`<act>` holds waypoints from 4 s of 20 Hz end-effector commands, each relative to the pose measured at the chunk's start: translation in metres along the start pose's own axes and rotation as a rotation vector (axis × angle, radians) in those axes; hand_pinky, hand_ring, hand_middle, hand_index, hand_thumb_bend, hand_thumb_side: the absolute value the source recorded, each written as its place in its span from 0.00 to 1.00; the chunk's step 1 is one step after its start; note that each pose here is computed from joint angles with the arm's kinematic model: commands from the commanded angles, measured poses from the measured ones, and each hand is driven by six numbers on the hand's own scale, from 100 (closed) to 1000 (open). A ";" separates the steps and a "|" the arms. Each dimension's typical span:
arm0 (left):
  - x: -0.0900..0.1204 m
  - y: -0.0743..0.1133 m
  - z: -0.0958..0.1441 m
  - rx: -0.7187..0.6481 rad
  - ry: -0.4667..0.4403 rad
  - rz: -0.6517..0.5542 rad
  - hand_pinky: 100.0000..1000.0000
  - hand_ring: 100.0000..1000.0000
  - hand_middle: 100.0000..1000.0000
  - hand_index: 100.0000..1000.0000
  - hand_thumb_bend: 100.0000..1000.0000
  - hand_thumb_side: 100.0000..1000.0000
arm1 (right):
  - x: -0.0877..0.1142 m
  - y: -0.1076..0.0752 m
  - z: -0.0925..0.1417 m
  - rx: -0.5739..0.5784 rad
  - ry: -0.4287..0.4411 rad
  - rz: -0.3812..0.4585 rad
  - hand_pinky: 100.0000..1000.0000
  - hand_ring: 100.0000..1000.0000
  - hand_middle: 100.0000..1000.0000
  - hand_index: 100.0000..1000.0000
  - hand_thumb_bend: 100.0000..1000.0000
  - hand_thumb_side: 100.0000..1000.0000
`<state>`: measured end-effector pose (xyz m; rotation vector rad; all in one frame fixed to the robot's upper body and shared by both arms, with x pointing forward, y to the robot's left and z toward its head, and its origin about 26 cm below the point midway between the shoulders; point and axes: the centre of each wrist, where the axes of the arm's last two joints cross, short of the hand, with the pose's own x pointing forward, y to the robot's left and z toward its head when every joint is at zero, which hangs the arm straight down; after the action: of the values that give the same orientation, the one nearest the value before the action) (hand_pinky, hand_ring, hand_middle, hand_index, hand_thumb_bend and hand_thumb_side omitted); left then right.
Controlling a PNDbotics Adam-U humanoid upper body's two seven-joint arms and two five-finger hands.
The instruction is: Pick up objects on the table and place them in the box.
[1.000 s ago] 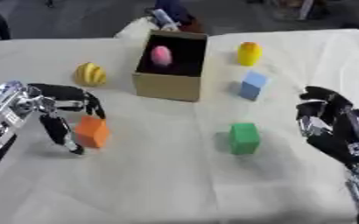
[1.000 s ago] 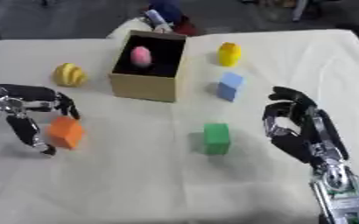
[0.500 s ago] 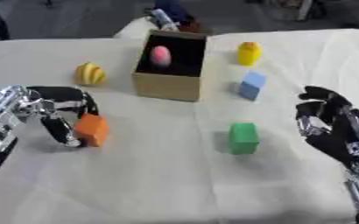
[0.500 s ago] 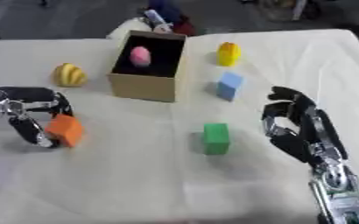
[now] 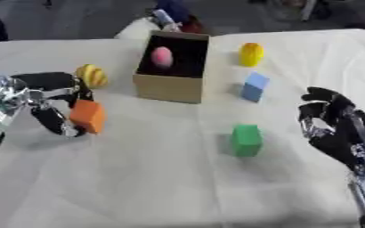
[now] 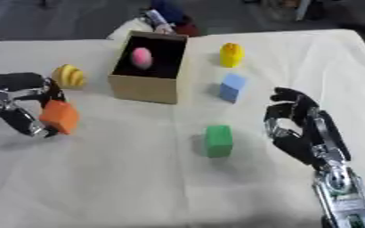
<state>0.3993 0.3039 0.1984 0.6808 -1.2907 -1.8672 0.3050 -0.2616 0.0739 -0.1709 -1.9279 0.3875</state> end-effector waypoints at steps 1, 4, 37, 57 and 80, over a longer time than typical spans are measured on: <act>0.003 0.041 0.014 0.103 0.013 -0.055 0.55 0.45 0.41 0.53 0.31 0.10 | 0.004 -0.004 -0.002 0.000 -0.016 0.007 0.66 0.65 0.67 0.79 0.00 0.09; 0.011 0.059 -0.001 0.172 0.012 -0.064 0.56 0.45 0.41 0.54 0.34 0.11 | 0.003 -0.003 -0.002 0.006 -0.012 0.005 0.66 0.65 0.67 0.79 0.00 0.09; -0.021 0.078 -0.056 0.460 0.319 0.015 0.78 0.73 0.74 0.82 0.61 0.34 | 0.003 0.004 -0.003 0.053 -0.017 -0.011 0.66 0.65 0.67 0.79 0.00 0.11; -0.089 -0.003 -0.044 0.151 0.681 0.127 0.76 0.72 0.74 0.81 0.43 0.20 | 0.003 0.003 -0.002 0.049 -0.017 -0.009 0.66 0.65 0.67 0.79 0.00 0.12; -0.087 -0.017 -0.049 0.304 0.718 0.105 0.50 0.39 0.35 0.44 0.20 0.00 | 0.010 0.003 -0.009 0.056 -0.044 -0.009 0.66 0.65 0.67 0.79 0.00 0.13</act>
<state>0.4818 0.3454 0.1471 1.2204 -1.0564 -1.1963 0.3083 -0.2517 0.0754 -0.1099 -1.9306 0.4311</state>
